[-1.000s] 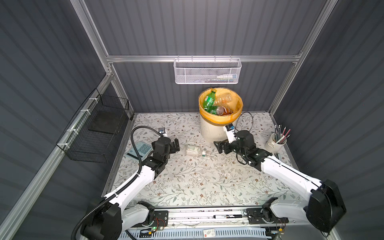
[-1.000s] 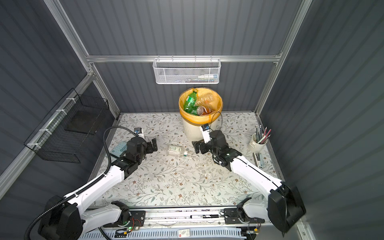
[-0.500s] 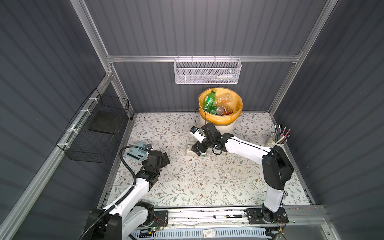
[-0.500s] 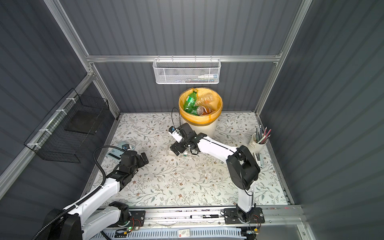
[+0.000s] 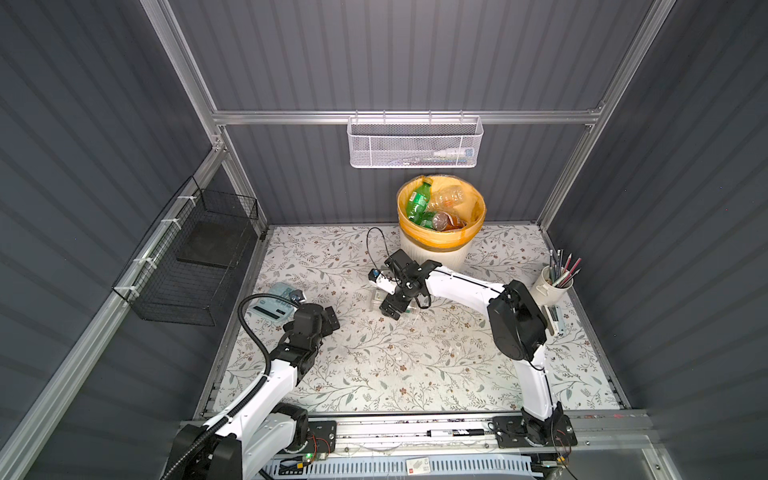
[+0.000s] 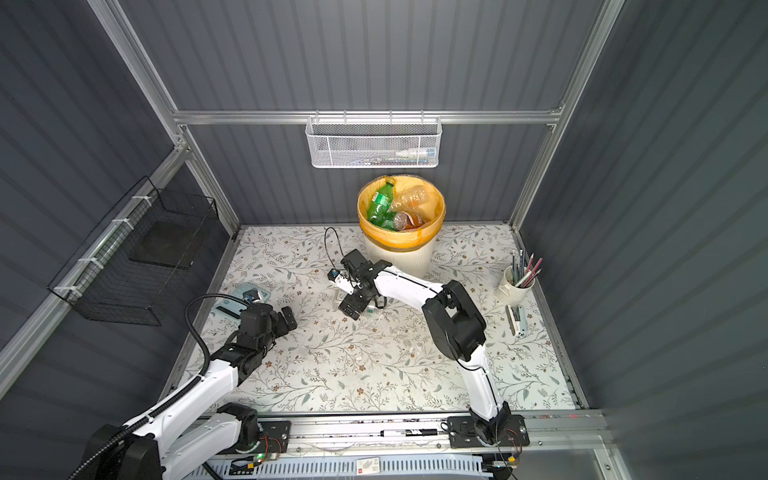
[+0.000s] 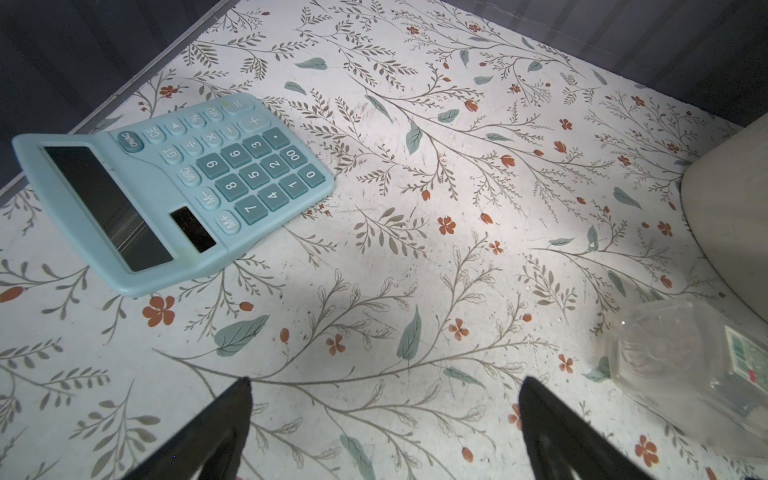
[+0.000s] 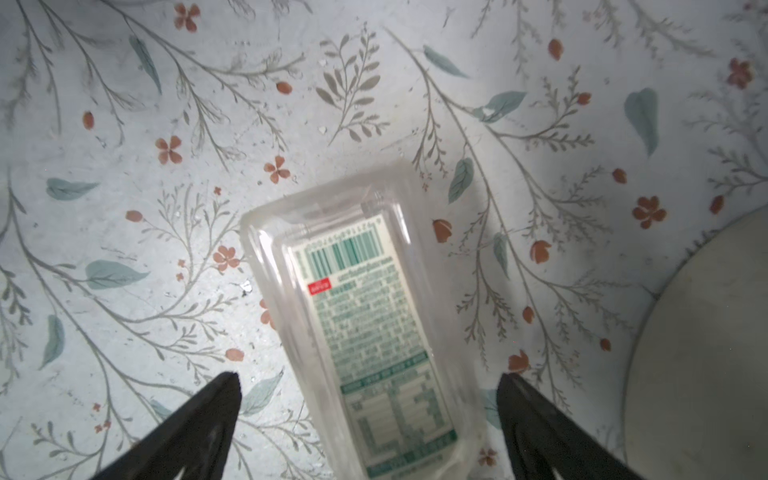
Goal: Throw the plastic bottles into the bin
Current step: 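Lower the right gripper onto the clear juice bottle and close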
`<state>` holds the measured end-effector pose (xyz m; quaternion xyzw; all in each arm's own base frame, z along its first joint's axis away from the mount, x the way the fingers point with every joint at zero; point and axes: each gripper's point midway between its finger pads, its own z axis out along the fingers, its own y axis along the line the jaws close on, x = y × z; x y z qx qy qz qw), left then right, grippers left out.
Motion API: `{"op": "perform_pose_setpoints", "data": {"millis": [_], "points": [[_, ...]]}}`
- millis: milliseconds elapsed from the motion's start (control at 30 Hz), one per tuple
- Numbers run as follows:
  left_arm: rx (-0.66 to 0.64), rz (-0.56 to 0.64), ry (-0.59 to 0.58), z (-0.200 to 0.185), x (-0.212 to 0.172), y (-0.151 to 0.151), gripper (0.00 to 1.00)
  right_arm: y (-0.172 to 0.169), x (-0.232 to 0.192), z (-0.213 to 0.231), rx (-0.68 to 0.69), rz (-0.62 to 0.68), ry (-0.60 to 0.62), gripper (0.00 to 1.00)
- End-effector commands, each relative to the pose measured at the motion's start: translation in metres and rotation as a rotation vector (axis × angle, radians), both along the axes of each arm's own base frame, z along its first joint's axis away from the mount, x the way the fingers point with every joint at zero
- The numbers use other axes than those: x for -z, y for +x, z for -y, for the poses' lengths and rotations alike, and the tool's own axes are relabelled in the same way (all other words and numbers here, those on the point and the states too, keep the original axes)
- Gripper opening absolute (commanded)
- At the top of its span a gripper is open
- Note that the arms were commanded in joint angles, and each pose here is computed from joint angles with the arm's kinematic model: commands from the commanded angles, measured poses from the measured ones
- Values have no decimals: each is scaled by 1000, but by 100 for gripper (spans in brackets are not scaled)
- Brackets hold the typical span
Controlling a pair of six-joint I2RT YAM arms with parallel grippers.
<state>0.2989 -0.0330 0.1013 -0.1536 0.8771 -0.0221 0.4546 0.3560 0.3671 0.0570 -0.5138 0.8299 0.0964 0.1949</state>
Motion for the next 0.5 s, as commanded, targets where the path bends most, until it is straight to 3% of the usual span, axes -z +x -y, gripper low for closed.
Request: {"op": "perform_pose_setpoints", "data": {"millis": [0, 133, 367, 467], "points": [[2, -1, -18, 1, 0, 1, 100, -4, 9, 4, -30, -21, -60, 95], [4, -6, -25, 3, 1, 2, 100, -7, 17, -3, -59, -45, -78, 91], [4, -8, -34, 3, 2, 2, 100, -4, 20, -8, -56, -46, -80, 66], [4, -8, -38, 4, 2, 2, 100, -3, 13, -7, -43, -27, -67, 60]]}}
